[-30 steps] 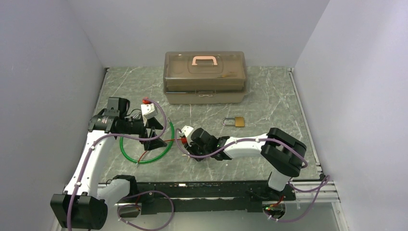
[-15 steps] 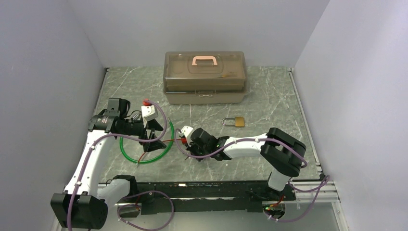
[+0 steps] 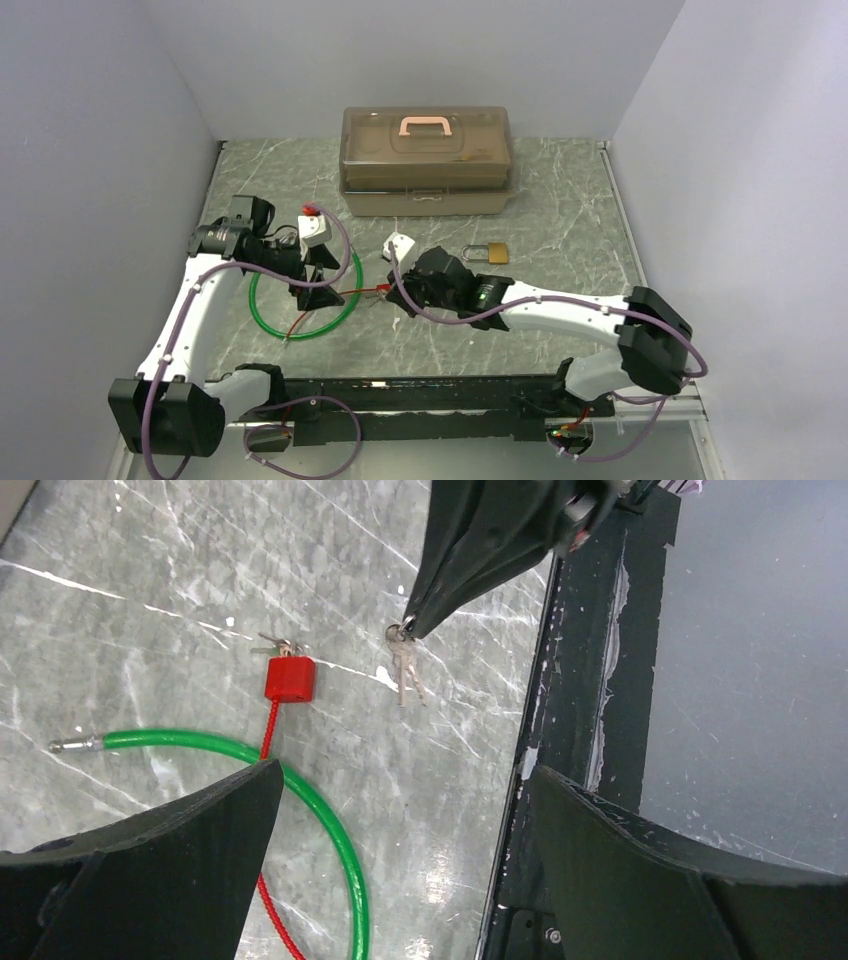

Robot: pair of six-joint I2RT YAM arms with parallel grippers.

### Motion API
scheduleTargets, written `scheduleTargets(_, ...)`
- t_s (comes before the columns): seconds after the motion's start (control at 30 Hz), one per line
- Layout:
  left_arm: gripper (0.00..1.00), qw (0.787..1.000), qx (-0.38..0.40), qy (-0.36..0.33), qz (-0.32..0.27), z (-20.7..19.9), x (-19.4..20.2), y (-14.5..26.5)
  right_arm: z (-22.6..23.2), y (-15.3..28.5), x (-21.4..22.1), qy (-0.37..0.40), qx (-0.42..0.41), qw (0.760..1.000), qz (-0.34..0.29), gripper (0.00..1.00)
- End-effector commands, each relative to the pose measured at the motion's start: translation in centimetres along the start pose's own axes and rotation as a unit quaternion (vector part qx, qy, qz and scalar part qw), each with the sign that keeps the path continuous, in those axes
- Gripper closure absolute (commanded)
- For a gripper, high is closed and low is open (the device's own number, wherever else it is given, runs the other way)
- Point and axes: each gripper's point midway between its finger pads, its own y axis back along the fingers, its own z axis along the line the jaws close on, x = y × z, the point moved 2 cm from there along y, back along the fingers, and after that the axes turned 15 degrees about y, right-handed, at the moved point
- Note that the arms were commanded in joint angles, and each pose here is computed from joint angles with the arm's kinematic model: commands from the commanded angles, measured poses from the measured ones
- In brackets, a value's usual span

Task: Unlock with the key
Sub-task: Pick up the key from the center of the board.

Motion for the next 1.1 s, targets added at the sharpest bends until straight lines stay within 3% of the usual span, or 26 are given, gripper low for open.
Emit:
scheduleTargets(0.0,0.01,0.999,0.040,-0.004,-0.019,-1.0,-2.1,0.1,-0.3,2.8,-6.0,-0.008,0.002,0.997,-0.075,1.00)
scheduleTargets(0.13,0.01,0.998,0.056,-0.005,-0.024,-1.5,-2.5,-1.1,-0.4,4.7,-8.8,-0.005,0.003,0.994,-0.112,1.00)
scheduleTargets(0.5,0.01,0.994,0.095,-0.012,-0.044,-3.4,-4.8,-1.9,-0.1,6.7,-11.0,0.011,0.007,0.992,-0.126,1.00)
scheduleTargets(0.77,0.32,0.992,0.117,0.015,-0.035,-4.1,-4.6,-2.7,-0.2,7.2,-12.0,0.020,0.024,0.990,-0.135,1.00)
scheduleTargets(0.93,0.42,0.993,0.113,0.017,-0.025,-4.3,-4.2,-2.9,-0.5,7.4,-12.3,0.023,0.032,0.990,-0.138,1.00)
scheduleTargets(1.07,0.63,0.994,0.101,0.008,-0.028,-4.2,-4.7,-2.7,-0.6,7.4,-12.1,0.023,0.036,0.990,-0.136,1.00)
